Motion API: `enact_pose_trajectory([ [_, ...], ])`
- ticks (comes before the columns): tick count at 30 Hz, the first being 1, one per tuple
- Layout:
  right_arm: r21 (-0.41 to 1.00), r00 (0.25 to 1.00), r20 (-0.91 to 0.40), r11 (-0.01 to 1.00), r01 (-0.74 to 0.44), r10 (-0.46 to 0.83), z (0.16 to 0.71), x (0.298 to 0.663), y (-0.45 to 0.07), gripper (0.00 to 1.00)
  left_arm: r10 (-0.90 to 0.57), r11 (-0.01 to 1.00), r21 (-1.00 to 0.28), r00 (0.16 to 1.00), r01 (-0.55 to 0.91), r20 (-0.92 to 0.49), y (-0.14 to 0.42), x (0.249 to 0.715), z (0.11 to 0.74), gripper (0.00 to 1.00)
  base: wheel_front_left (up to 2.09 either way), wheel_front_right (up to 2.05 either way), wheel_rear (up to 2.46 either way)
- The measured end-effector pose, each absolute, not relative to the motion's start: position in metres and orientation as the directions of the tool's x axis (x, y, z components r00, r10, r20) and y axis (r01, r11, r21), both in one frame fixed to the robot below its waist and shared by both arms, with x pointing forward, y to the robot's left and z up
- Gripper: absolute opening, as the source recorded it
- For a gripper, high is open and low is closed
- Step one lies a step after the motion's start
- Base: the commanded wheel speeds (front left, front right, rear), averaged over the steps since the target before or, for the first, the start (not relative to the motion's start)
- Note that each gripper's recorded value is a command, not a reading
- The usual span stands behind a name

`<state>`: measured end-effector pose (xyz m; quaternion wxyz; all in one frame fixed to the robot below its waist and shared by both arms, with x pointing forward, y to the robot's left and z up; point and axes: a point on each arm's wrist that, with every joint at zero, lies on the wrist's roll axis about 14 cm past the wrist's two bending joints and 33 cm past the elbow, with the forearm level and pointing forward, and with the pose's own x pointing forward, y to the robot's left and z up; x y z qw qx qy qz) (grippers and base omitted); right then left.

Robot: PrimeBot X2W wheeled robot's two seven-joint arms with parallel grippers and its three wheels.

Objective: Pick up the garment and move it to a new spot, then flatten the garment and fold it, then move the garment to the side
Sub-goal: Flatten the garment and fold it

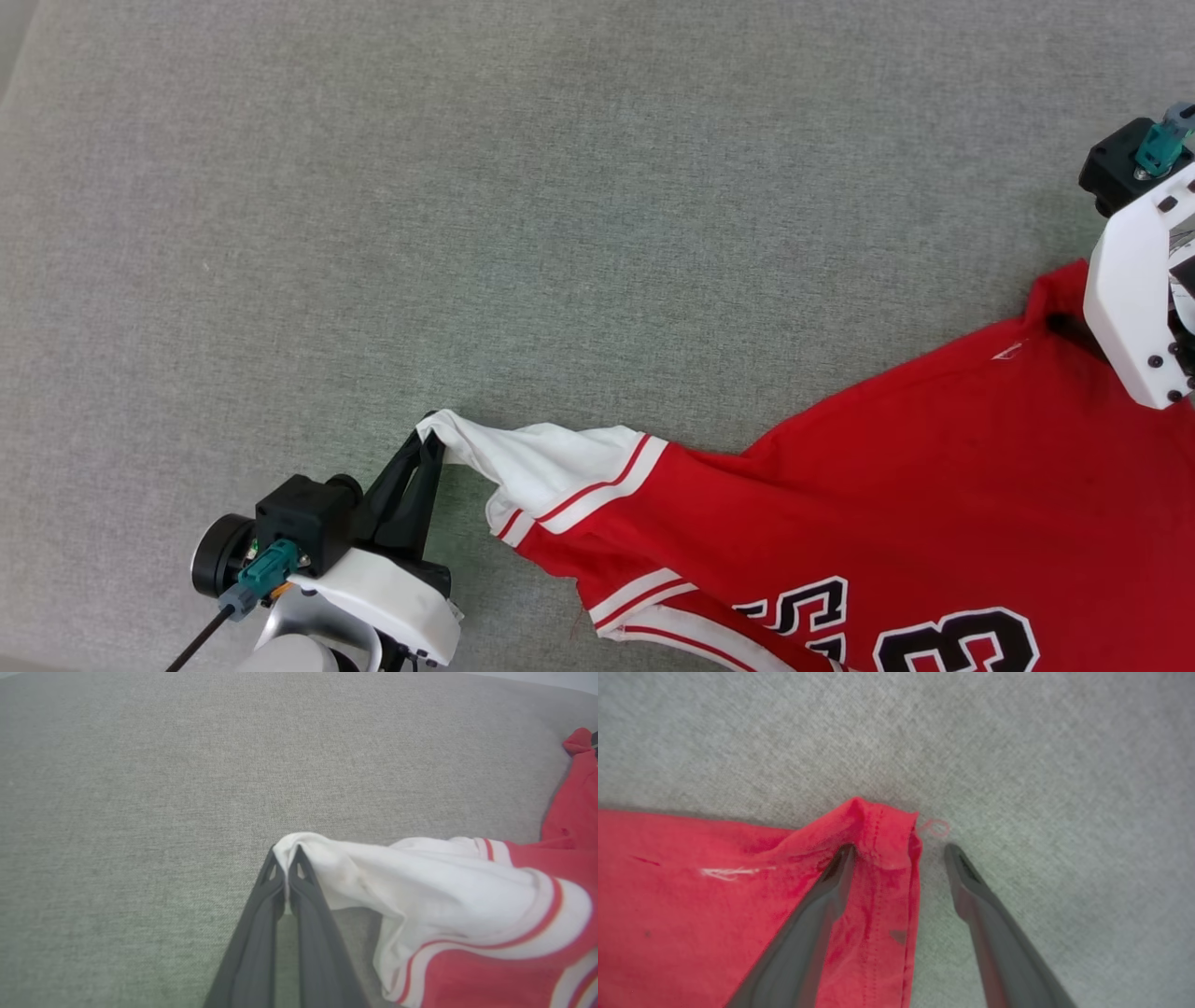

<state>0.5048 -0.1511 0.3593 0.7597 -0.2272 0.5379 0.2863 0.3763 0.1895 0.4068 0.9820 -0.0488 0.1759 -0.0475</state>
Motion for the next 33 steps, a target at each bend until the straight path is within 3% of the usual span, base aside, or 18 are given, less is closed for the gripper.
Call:
enact_pose_trajectory([
  [1, -0.03, 0.256, -0.946, 0.735, -0.677, 0.197, 0.359, 0.504, -0.151, 1.0, -0.112, 0.991, -0.113, 0.933, 0.077, -0.341, 0.189, 0.377, 0.406, 0.0, 0.0, 0.0, 0.0],
  [2, -0.028, 0.259, -0.944, 0.736, -0.676, 0.203, 0.359, 0.504, -0.151, 0.33, -0.114, 0.99, -0.113, 0.934, 0.08, -0.338, 0.189, 0.378, 0.407, 0.0, 0.0, 0.0, 0.0],
  [3, -0.03, 0.268, -0.941, 0.739, -0.673, 0.206, 0.36, 0.504, -0.152, 0.0, -0.118, 0.99, -0.113, 0.934, 0.084, -0.336, 0.188, 0.379, 0.407, 0.0, 0.0, 0.0, 0.0],
  [9, 0.009, 0.355, -0.889, 0.786, -0.618, 0.289, 0.377, 0.509, -0.146, 0.0, -0.137, 0.989, -0.099, 0.942, 0.111, -0.307, 0.186, 0.381, 0.417, 0.0, 0.0, 0.0, 0.0],
  [15, -0.028, 0.495, -0.792, 0.789, -0.614, 0.358, 0.429, 0.511, -0.142, 0.0, -0.159, 0.986, -0.087, 0.959, 0.142, -0.233, 0.185, 0.383, 0.443, 0.0, 0.0, 0.0, 0.0],
  [23, -0.105, 0.708, -0.567, 0.815, -0.57, 0.421, 0.524, 0.521, -0.151, 0.0, -0.243, 0.965, 0.085, 0.969, 0.247, -0.051, 0.187, 0.417, 0.522, 0.0, 0.0, 0.0, 0.0],
  [24, -0.12, 0.765, -0.477, 0.83, -0.545, 0.433, 0.555, 0.524, -0.156, 0.0, -0.281, 0.951, 0.141, 0.959, 0.273, 0.034, 0.181, 0.435, 0.559, 0.0, 0.0, 0.0, 0.0],
  [33, -0.188, 0.855, -0.275, 0.847, -0.497, 0.44, 0.62, 0.55, -0.16, 0.0, -0.387, 0.904, 0.273, 0.902, 0.33, 0.191, 0.154, 0.496, 0.639, 0.0, 0.0, 0.0, 0.0],
])
